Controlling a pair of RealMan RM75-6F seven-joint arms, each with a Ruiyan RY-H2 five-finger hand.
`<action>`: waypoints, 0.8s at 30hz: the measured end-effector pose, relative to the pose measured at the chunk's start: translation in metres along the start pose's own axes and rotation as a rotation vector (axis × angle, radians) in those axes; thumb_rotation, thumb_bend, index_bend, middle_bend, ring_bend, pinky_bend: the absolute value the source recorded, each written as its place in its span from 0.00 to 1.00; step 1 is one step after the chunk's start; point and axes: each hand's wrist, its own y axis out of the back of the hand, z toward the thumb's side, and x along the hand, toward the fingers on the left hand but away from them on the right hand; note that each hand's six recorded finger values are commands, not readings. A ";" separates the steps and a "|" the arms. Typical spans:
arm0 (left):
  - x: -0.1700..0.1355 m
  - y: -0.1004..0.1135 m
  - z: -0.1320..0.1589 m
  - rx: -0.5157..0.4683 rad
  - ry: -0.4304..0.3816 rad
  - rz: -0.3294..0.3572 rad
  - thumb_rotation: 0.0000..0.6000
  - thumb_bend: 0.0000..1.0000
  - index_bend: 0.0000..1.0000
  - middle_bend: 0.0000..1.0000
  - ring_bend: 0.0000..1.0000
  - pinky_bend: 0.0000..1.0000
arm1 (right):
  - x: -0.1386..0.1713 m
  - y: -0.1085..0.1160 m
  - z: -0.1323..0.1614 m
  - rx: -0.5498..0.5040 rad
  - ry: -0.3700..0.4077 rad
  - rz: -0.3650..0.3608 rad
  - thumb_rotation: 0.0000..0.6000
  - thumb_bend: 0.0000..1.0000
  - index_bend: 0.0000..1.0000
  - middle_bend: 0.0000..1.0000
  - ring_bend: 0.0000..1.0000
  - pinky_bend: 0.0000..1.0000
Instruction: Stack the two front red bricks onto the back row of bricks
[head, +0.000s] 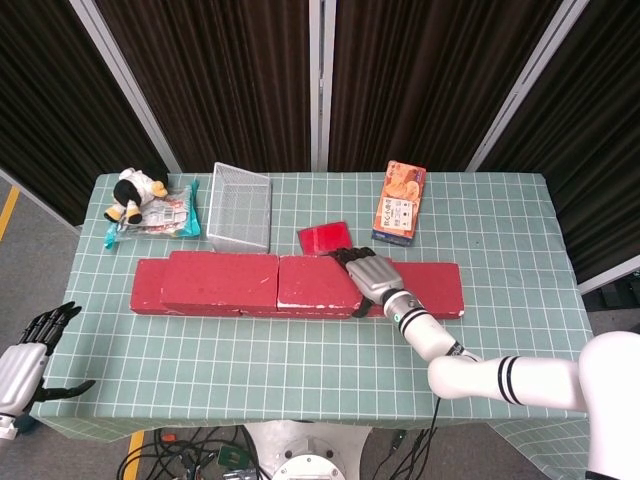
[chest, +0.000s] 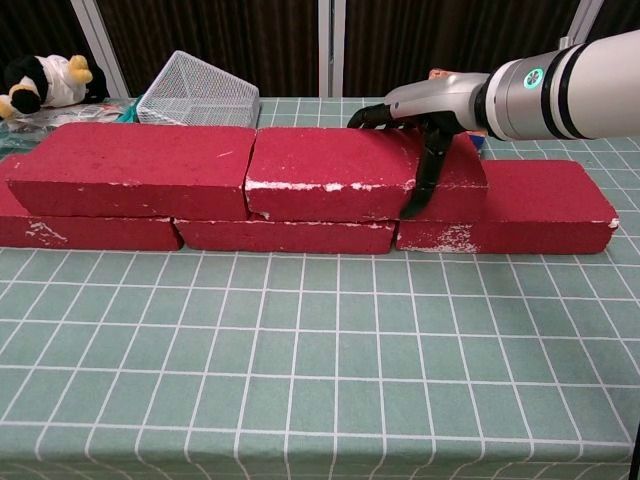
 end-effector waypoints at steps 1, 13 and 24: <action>0.000 0.000 0.000 0.000 -0.001 0.000 1.00 0.04 0.03 0.00 0.00 0.00 | 0.000 0.000 0.000 0.000 0.002 -0.003 1.00 0.00 0.00 0.00 0.00 0.00; 0.000 0.000 0.002 -0.003 -0.008 -0.002 1.00 0.04 0.03 0.00 0.00 0.00 | 0.001 0.003 0.000 0.008 0.014 -0.019 1.00 0.00 0.00 0.00 0.00 0.00; 0.000 0.000 0.002 -0.007 -0.010 -0.003 1.00 0.04 0.03 0.00 0.00 0.00 | 0.001 0.002 -0.002 0.014 0.018 -0.014 1.00 0.00 0.00 0.00 0.00 0.00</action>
